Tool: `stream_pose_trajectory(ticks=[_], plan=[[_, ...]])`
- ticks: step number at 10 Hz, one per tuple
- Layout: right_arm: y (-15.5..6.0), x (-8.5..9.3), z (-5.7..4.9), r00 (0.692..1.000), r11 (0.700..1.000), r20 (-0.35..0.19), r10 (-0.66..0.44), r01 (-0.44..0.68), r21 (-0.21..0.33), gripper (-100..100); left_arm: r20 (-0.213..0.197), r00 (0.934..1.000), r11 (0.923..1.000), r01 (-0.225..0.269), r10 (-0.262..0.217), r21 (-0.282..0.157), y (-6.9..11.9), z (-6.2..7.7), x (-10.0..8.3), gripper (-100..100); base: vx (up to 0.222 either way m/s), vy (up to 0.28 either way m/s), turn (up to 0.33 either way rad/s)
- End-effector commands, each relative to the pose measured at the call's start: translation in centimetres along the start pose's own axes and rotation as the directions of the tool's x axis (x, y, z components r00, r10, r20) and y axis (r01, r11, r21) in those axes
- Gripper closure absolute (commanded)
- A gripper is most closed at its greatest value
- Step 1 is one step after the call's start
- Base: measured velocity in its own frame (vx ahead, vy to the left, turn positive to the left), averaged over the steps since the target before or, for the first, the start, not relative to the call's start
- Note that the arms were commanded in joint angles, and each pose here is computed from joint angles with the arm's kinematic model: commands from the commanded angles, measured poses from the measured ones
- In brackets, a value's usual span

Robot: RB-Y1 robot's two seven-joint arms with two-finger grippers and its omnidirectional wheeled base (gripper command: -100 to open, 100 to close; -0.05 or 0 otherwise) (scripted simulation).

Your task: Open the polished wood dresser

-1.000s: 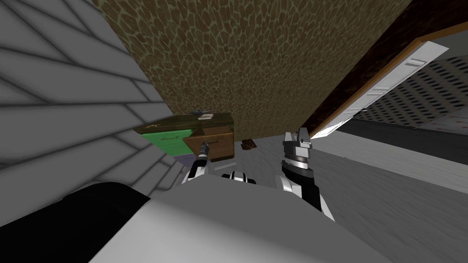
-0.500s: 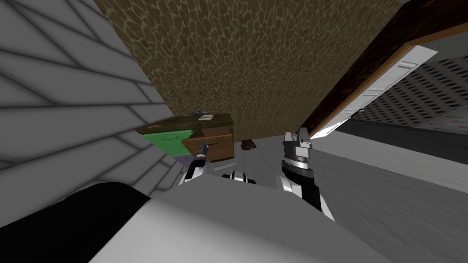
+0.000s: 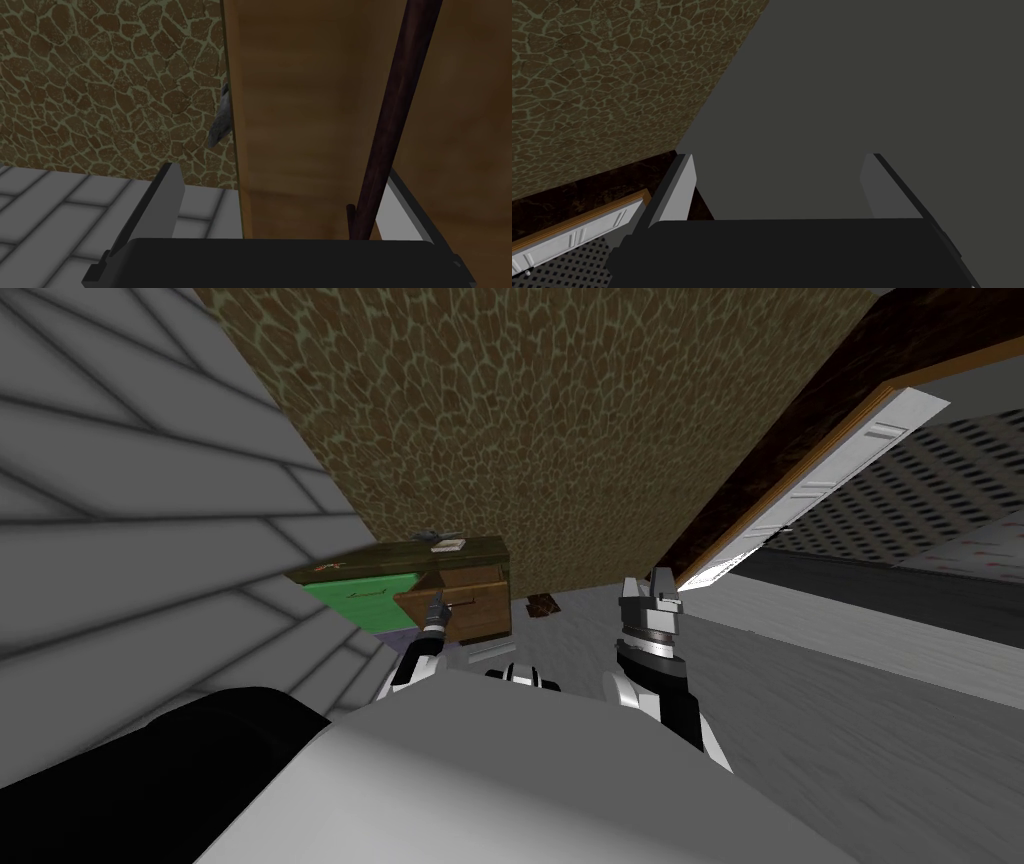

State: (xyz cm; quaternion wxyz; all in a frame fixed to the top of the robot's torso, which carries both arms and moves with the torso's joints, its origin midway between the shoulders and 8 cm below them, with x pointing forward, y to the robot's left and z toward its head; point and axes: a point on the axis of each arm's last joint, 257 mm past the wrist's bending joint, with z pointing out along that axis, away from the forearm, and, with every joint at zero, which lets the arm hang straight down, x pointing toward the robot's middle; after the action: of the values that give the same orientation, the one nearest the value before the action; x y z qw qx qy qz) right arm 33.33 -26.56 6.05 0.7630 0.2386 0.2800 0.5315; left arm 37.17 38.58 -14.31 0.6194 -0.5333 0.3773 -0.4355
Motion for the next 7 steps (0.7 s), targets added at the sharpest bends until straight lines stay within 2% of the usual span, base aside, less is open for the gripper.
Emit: stream_pose_trajectory(ticks=[1,2,7], plan=[[0.0,0.0,0.0,1.0,1.0,0.0,0.0,0.0,0.0,0,0.002,1.0,1.0,0.0,0.0,-0.007,-0.26,-0.22,-0.06,-100,0.01,0.003,-0.001],[0.0,0.0,0.0,1.0,1.0,0.0,0.0,0.0,0.0,0,0.002,1.0,1.0,0.0,0.0,-0.01,-0.24,-0.24,-0.06,0,0.0,0.0,0.0],[0.0,0.0,0.0,1.0,1.0,0.0,0.0,0.0,0.0,0,0.003,1.0,0.9999,-0.001,0.001,-0.017,0.04,-0.3,-0.11,0,0.0,0.0,0.0]])
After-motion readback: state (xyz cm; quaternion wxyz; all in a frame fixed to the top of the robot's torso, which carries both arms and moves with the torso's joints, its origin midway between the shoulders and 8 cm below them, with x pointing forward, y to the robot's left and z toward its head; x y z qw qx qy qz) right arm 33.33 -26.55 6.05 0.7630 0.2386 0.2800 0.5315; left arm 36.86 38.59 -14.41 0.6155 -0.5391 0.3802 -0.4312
